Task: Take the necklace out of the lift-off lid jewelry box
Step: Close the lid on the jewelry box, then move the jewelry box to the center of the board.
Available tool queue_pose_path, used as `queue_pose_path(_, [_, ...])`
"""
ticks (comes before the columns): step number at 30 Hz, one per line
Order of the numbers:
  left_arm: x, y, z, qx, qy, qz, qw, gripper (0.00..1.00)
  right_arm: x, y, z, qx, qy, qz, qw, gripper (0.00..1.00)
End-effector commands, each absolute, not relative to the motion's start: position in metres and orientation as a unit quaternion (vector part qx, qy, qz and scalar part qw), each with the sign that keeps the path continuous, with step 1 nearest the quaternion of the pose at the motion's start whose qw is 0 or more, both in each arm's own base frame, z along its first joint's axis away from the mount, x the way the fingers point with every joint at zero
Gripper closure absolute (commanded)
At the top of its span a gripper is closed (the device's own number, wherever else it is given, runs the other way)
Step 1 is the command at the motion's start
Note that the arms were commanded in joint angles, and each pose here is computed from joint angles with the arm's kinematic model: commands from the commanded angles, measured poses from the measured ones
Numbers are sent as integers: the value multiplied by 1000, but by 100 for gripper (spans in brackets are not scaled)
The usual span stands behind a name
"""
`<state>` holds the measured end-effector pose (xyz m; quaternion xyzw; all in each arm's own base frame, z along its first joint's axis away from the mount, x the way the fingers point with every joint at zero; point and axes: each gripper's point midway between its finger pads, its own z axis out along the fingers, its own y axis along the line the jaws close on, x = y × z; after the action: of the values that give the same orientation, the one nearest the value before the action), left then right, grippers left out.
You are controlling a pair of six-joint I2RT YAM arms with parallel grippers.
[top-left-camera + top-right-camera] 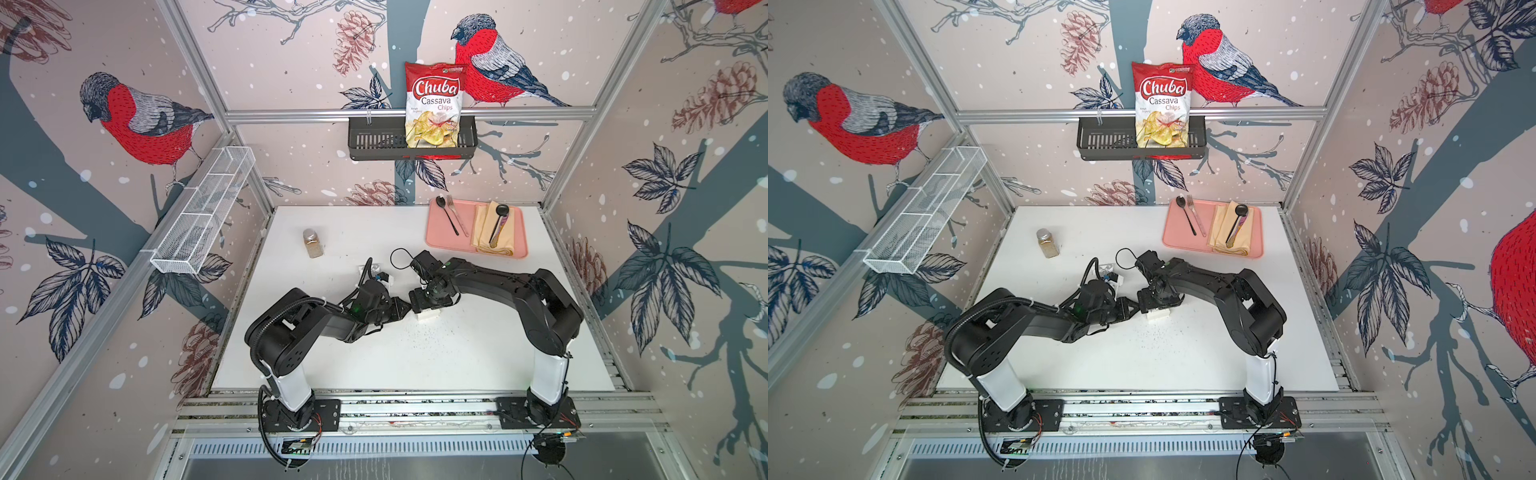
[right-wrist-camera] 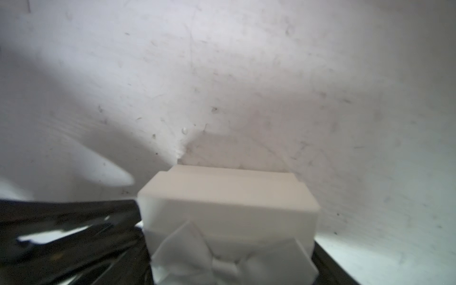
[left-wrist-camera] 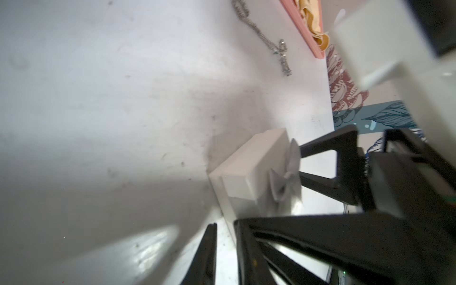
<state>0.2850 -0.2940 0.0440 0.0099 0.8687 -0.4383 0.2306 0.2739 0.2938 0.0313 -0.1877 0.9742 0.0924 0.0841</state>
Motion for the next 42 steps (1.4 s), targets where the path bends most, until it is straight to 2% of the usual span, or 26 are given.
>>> queue_pose_path(1, [287,-292,54,28,863,-438,249,78,277,294,48,-179,974,94,99,18])
queue_pose_path(7, [287,-285,55,24,865,-434,252,77,276,294,66,-177,972,107,108,15])
queue_pose_path(10, [285,-284,54,21,865,-433,251,77,276,295,75,-174,971,117,117,21])
queue_pose_path(15, [282,-286,49,11,863,-446,236,83,272,304,75,-177,969,129,119,60])
queue_pose_path(17, [283,-289,48,9,862,-451,233,85,270,307,70,-182,968,128,115,65])
queue_pose_path(26, [289,-314,44,17,859,-463,218,87,265,300,43,-185,971,116,100,64])
queue_pose_path(33, [297,-332,41,22,858,-467,211,88,272,282,41,-171,973,112,107,63])
queue_pose_path(42, [319,-387,43,48,850,-482,208,88,301,221,45,-125,980,88,131,61])
